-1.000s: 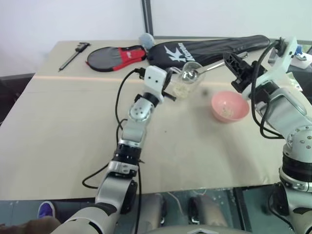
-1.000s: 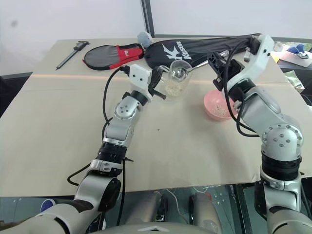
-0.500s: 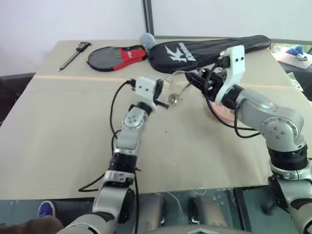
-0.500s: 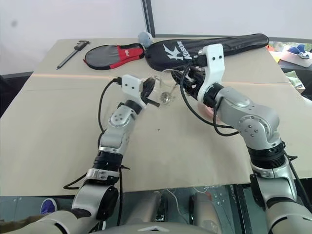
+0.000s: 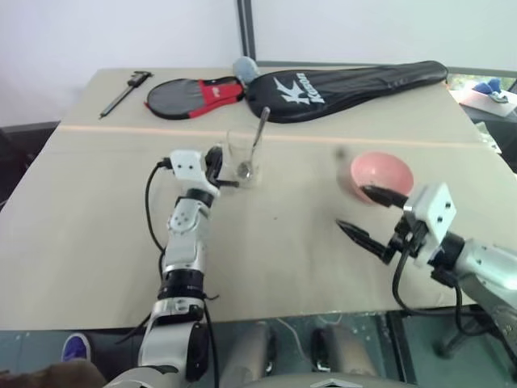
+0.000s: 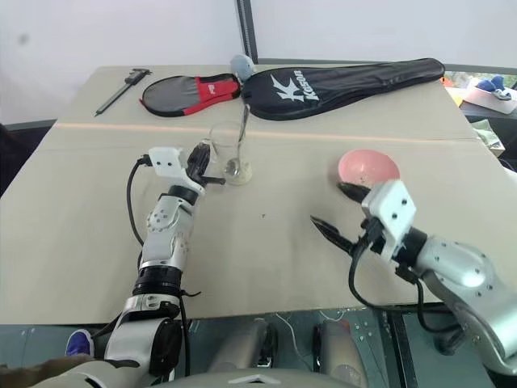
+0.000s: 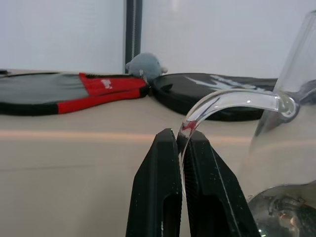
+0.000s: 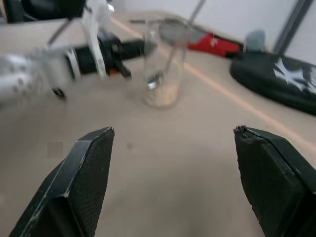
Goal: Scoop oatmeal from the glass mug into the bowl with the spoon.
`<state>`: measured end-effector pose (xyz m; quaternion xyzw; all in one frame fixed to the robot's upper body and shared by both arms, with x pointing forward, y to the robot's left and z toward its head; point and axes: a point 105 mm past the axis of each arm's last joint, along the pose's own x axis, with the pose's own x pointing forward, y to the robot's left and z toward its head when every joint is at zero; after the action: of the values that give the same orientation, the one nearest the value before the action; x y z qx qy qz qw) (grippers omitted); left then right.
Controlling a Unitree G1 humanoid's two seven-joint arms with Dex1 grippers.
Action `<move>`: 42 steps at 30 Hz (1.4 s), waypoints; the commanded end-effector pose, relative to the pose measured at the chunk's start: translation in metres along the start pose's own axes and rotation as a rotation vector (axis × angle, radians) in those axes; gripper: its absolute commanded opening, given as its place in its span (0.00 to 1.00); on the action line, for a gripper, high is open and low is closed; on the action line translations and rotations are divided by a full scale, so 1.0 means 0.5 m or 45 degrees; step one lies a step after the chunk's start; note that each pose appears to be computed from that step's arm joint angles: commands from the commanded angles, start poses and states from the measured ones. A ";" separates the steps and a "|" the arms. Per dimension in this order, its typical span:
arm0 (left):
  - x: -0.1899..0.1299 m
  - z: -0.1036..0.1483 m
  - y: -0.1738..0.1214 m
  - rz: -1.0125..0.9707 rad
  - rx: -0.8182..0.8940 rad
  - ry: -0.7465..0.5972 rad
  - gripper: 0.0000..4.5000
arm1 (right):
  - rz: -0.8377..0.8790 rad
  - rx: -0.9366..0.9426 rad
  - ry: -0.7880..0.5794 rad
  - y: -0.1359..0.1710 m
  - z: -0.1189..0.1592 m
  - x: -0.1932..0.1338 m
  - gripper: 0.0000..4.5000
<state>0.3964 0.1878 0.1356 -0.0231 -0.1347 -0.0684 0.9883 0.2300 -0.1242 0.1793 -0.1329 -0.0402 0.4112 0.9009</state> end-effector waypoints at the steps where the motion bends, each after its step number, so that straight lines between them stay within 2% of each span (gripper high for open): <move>1: -0.003 0.001 0.016 0.052 -0.005 -0.041 0.00 | -0.068 -0.143 -0.078 -0.009 0.029 -0.036 0.87; 10: -0.003 -0.011 0.048 0.131 -0.010 -0.020 0.00 | -0.103 -0.133 -0.096 -0.007 0.034 -0.071 0.87; 16: -0.010 -0.042 0.069 0.207 -0.034 0.037 0.00 | -0.086 -0.155 -0.110 -0.009 0.039 -0.070 0.87; 20: -0.026 -0.065 0.076 0.229 -0.046 0.067 0.33 | -0.083 -0.152 -0.117 -0.013 0.040 -0.065 0.88; 21: -0.031 -0.069 0.076 0.232 -0.049 0.072 0.37 | -0.081 -0.151 -0.120 -0.014 0.041 -0.065 0.88; 25: -0.048 -0.077 0.076 0.220 -0.045 0.076 0.74 | -0.080 -0.146 -0.116 -0.021 0.038 -0.064 0.88; 27: -0.058 -0.074 0.077 0.207 -0.040 0.069 0.96 | -0.079 -0.137 -0.119 -0.023 0.037 -0.062 0.88; 28: -0.061 -0.072 0.077 0.196 -0.026 0.066 0.99 | -0.079 -0.136 -0.118 -0.024 0.035 -0.060 0.88; 35: -0.059 -0.060 0.053 0.120 0.014 0.052 0.99 | -0.089 -0.121 -0.128 -0.036 0.030 -0.053 0.88; 42: -0.092 -0.037 0.066 0.086 0.019 0.057 0.99 | -0.088 -0.134 -0.077 -0.027 0.015 -0.057 0.88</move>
<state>0.3690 0.2206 0.0979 -0.0197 -0.1084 -0.0247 0.9936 0.2246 -0.1557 0.1884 -0.1509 -0.0840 0.3770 0.9100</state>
